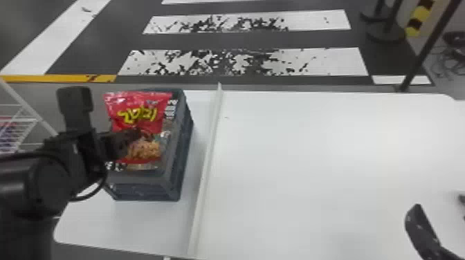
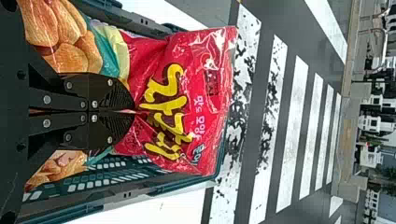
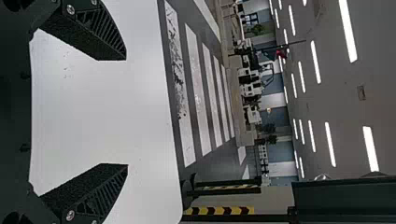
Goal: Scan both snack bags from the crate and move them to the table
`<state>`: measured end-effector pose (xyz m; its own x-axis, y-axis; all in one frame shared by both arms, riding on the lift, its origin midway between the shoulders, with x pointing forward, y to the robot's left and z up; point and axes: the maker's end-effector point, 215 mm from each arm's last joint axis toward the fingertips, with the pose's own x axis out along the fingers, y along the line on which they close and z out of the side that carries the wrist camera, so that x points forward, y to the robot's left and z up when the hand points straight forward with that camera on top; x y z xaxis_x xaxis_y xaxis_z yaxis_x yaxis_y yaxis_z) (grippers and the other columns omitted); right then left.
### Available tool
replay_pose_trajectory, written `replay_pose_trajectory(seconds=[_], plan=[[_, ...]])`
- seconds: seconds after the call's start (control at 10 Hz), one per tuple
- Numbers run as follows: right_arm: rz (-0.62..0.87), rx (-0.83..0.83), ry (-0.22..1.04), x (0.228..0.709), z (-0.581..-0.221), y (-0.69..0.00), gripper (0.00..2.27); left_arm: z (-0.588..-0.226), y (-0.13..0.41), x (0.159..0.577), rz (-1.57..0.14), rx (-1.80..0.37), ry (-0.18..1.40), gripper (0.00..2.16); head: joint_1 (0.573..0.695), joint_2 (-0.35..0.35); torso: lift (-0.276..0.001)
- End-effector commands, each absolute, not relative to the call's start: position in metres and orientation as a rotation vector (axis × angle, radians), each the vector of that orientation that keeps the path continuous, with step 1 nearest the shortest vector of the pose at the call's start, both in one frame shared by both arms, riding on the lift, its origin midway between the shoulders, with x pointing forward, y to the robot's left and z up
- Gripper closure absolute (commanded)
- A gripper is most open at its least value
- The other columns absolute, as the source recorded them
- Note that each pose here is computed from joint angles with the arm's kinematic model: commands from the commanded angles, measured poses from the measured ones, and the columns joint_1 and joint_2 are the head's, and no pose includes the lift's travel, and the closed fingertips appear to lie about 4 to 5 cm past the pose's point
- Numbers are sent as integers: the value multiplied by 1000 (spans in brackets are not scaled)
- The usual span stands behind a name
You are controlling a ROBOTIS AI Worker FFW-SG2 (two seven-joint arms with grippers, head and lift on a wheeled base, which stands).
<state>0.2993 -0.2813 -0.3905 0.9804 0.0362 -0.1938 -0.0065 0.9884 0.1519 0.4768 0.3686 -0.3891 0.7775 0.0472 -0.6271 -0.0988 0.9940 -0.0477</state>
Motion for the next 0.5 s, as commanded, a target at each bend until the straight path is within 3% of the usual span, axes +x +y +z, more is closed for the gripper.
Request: replay_pose_trajectory(seconds=[0.0, 0.4], plan=[[24, 153, 196, 300, -390, -280, 110, -384, 373, 471, 91, -66, 669, 1882, 695, 127, -87], [25, 152, 198, 299, -390, -280, 110, -322, 347, 458, 42, -12, 555, 1882, 695, 129, -87]])
